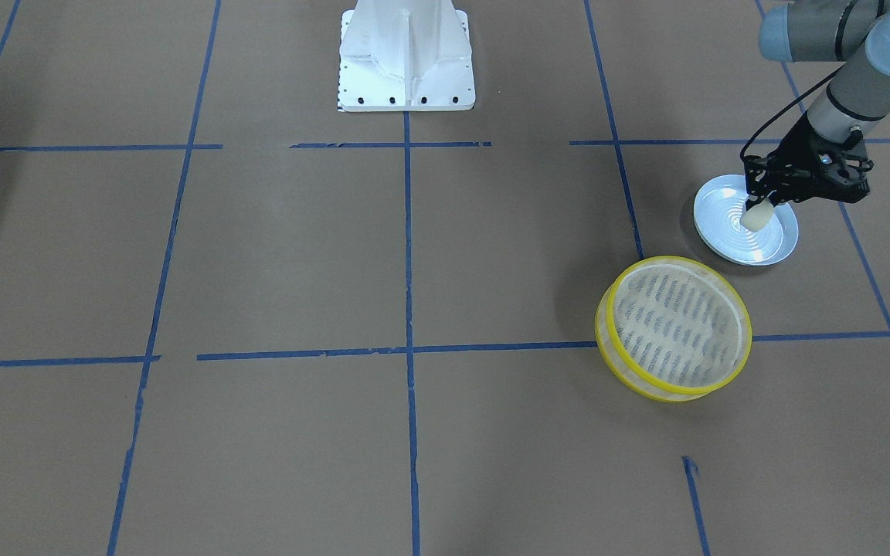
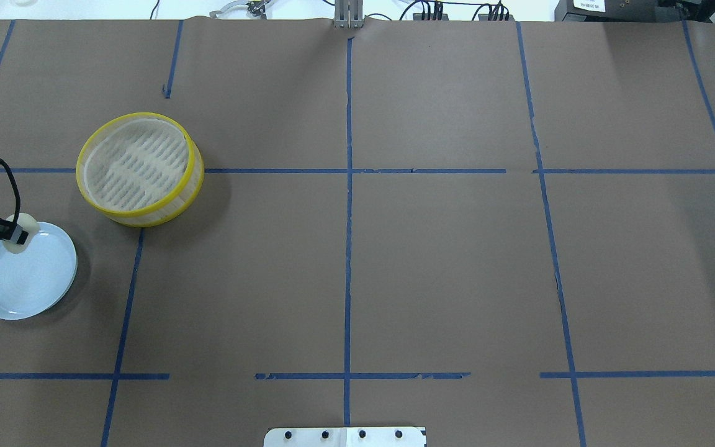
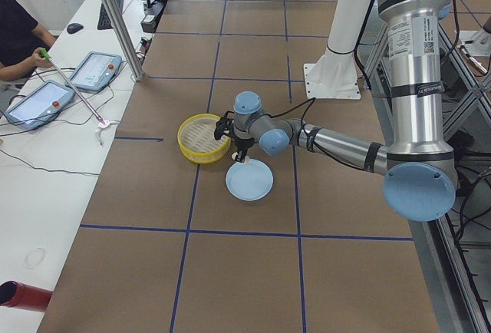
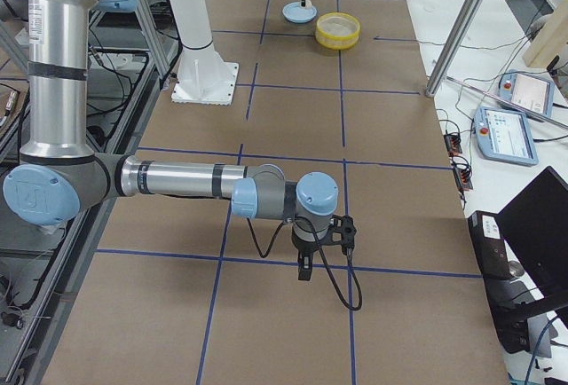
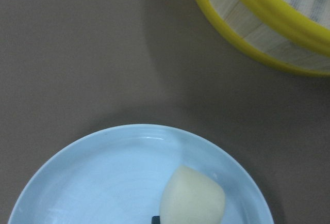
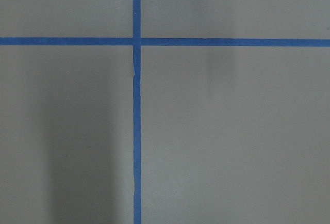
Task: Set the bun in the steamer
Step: 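Carry the bun with the left gripper over the yellow steamer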
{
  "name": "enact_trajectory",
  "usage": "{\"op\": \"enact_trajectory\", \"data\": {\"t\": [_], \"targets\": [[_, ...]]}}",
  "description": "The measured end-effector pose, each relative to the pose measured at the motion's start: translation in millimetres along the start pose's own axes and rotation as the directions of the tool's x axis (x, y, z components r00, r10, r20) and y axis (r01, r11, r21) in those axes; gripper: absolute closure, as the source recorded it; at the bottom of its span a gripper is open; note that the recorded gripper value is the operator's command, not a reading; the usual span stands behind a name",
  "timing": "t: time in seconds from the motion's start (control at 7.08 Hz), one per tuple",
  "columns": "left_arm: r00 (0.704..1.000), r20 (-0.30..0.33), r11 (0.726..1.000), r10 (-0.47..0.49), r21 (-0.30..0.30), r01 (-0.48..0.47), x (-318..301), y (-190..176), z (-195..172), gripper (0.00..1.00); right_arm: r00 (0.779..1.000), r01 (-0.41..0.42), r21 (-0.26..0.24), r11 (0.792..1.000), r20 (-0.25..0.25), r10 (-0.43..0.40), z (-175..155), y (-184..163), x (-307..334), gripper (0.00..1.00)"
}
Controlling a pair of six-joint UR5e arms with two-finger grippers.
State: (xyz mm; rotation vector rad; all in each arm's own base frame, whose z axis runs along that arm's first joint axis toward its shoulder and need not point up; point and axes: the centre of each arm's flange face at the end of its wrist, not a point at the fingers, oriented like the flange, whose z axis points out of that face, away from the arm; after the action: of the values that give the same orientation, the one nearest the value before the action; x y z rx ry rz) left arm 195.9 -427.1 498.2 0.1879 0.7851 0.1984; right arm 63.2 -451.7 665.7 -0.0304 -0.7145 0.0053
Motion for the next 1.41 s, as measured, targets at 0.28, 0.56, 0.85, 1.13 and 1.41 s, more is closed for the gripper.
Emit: {"op": "enact_trajectory", "data": {"t": [0.28, 0.56, 0.85, 1.13, 1.41], "targets": [[0.998, 0.058, 1.000, 0.004, -0.009, -0.004, 12, -56, -44, 0.71, 1.000, 0.000, 0.000, 1.000, 0.000, 0.000, 0, 0, 0, 0.00], [0.995, 0.096, 0.999, -0.004, -0.044, 0.009, 49, -116, -83, 0.71, 1.000, 0.000, 0.000, 1.000, 0.000, 0.000, 0, 0, 0, 0.00], [0.994, 0.105, 0.997, -0.012, -0.075, 0.020, 90, -165, -95, 0.71, 1.000, -0.001, 0.000, 1.000, 0.000, 0.001, 0, 0, 0, 0.00], [0.996, 0.088, 0.993, 0.014, -0.121, -0.003, 124, -189, -45, 0.71, 1.000, -0.001, 0.001, 1.000, 0.000, 0.001, 0, 0, 0, 0.00], [0.998, 0.067, 0.993, 0.008, -0.117, 0.000, 127, -200, 13, 0.71, 1.000, -0.001, 0.001, 1.000, 0.000, 0.001, 0, 0, 0, 0.00]]}}
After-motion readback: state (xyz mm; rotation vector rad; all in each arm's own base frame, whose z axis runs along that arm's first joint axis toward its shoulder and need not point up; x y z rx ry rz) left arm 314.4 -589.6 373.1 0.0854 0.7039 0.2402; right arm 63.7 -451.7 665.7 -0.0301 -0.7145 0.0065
